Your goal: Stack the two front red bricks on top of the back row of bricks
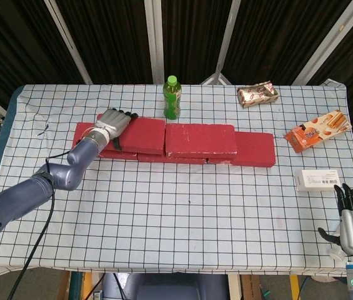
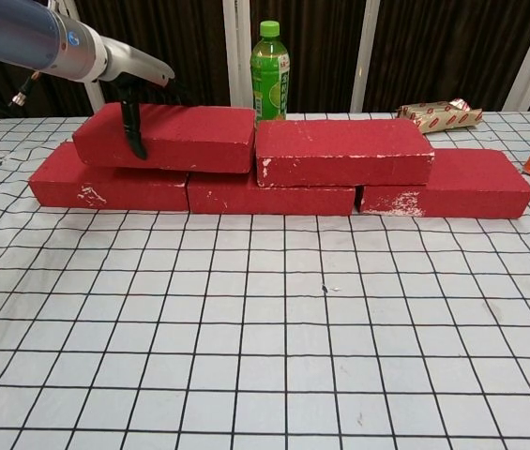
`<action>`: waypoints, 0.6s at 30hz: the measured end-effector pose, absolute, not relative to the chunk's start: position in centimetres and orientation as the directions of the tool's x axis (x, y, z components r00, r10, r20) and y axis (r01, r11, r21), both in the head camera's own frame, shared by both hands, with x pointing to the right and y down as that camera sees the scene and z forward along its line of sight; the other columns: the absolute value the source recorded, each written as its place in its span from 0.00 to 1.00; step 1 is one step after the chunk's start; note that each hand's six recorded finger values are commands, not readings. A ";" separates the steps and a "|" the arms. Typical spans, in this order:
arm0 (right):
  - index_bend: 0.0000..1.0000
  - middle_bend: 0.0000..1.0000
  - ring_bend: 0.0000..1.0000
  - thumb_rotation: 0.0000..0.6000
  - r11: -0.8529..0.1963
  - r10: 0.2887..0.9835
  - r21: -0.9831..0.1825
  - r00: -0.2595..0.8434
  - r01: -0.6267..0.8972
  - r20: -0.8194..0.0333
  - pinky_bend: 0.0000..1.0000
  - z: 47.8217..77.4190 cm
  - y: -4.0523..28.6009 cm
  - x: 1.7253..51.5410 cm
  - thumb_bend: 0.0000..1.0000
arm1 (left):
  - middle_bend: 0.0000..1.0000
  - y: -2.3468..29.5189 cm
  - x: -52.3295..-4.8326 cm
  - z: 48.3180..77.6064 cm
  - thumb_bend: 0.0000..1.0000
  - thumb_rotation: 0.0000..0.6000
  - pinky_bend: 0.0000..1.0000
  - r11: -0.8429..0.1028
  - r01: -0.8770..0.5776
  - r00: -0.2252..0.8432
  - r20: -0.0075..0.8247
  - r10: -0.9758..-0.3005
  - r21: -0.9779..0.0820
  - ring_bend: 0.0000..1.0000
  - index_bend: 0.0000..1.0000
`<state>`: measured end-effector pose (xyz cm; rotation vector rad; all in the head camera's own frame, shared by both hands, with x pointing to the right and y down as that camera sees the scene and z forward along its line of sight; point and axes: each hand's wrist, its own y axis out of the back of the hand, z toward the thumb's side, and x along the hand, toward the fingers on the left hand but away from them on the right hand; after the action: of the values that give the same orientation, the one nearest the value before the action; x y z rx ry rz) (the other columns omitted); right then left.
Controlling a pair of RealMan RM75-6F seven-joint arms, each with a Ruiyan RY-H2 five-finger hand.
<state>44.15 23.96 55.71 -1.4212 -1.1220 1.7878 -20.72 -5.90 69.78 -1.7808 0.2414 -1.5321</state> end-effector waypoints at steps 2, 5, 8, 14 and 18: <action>0.00 0.00 0.00 1.00 -0.471 0.845 -0.880 -0.257 0.055 -0.469 0.00 55.7 24.0 44.2 0.19 | 0.24 -5.8 -20.7 69.9 0.08 1.00 0.28 -0.692 0.329 0.257 0.766 -0.588 -0.642 0.18 0.31; 0.00 0.00 0.00 1.00 -0.472 0.845 -0.880 -0.257 0.056 -0.469 0.00 55.7 24.0 44.2 0.19 | 0.24 -5.7 -20.5 70.0 0.08 1.00 0.28 -0.693 0.333 0.253 0.769 -0.587 -0.639 0.18 0.31; 0.00 0.00 0.00 1.00 -0.472 0.845 -0.880 -0.257 0.055 -0.470 0.00 55.7 24.0 44.2 0.19 | 0.24 -5.6 -20.2 70.1 0.08 1.00 0.28 -0.694 0.331 0.252 0.769 -0.588 -0.639 0.18 0.31; 0.00 0.00 0.00 1.00 -0.470 0.846 -0.881 -0.256 0.057 -0.468 0.00 55.7 24.0 44.1 0.19 | 0.24 -5.5 -20.0 70.0 0.08 1.00 0.28 -0.693 0.332 0.248 0.768 -0.591 -0.640 0.18 0.31; 0.00 0.00 0.00 1.00 -0.473 0.845 -0.879 -0.252 0.059 -0.471 0.00 55.7 24.0 44.1 0.19 | 0.23 -5.3 -20.1 70.1 0.08 1.00 0.28 -0.697 0.332 0.240 0.771 -0.590 -0.636 0.18 0.30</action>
<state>44.08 24.03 55.66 -1.4283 -1.1219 1.7839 -20.10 -5.33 70.12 -1.7652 0.2380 -1.5572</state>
